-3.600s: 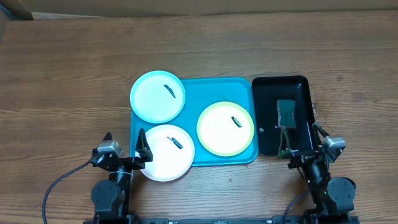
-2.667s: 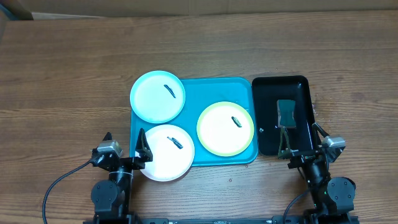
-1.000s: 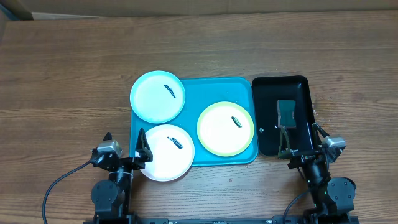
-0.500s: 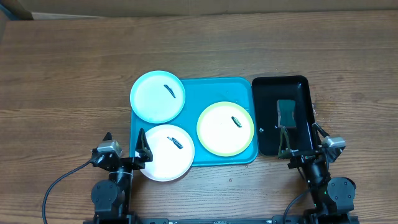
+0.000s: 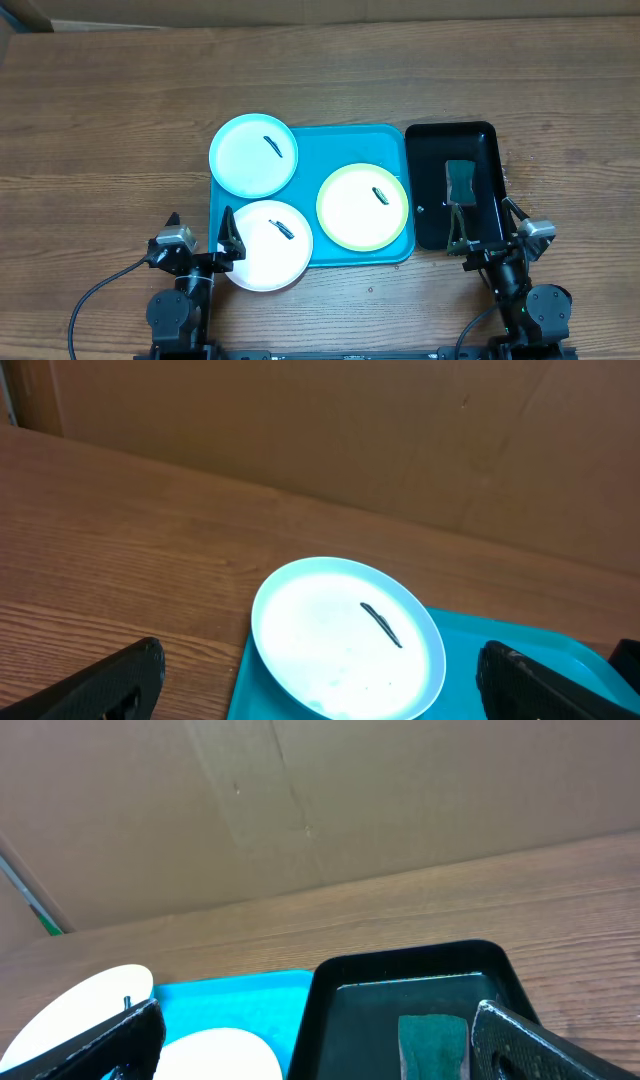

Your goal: Clean dirty plates on tray and stack at the side

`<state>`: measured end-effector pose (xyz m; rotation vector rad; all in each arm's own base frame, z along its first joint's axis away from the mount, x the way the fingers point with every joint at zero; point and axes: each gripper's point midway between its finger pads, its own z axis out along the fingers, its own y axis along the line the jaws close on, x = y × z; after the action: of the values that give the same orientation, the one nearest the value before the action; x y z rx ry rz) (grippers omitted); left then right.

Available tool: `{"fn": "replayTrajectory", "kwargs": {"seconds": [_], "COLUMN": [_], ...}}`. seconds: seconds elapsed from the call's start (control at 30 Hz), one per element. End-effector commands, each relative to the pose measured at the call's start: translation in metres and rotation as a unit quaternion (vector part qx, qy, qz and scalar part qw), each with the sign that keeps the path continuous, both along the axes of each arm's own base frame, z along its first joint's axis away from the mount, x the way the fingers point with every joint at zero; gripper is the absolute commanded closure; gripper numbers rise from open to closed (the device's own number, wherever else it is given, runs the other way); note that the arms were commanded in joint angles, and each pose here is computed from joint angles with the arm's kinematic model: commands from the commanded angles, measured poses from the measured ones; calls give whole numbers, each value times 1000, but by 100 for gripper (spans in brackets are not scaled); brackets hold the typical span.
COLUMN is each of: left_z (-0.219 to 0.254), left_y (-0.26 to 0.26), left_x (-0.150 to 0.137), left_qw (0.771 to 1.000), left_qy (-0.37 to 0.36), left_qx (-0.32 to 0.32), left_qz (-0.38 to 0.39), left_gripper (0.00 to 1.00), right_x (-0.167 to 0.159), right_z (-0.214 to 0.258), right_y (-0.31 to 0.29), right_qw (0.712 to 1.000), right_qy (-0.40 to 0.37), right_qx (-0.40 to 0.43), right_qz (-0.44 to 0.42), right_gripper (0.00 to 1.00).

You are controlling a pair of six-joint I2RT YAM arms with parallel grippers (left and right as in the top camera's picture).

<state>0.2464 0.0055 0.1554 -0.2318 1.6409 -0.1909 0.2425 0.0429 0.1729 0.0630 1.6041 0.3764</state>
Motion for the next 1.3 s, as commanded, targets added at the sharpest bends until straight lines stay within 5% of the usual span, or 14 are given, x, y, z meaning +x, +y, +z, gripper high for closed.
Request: {"fn": "replayTrajectory", "kwargs": {"seconds": [0.0,0.47,0.77,1.07,1.27], "left_z": [-1,31,95,141,122], "left_y": [1,-13,-30,-54,-54], "left_x": [0,-1,-28,-24,-3], "left_qw": [1000,998,996,981,925], "left_qy": [0,-49,-33,116,339], "left_qx": [-2,-3,-26,-12,-32], "left_qz": [3,-37,-84,-157,-166], "left_gripper": [0,0,0,0,0], "right_x": [0,-7,-24,-12,12], "right_z": [-2,9,81,144,142], "right_y": [-1,18,6,2,5], "right_qw": [1000,997,998,992,952], "right_qy": [-1,8,-9,123,307], "right_qx": [0,51,52,37,3], "right_qz": [-4,54,25,5,-1], "right_gripper": [0,0,0,0,0]}}
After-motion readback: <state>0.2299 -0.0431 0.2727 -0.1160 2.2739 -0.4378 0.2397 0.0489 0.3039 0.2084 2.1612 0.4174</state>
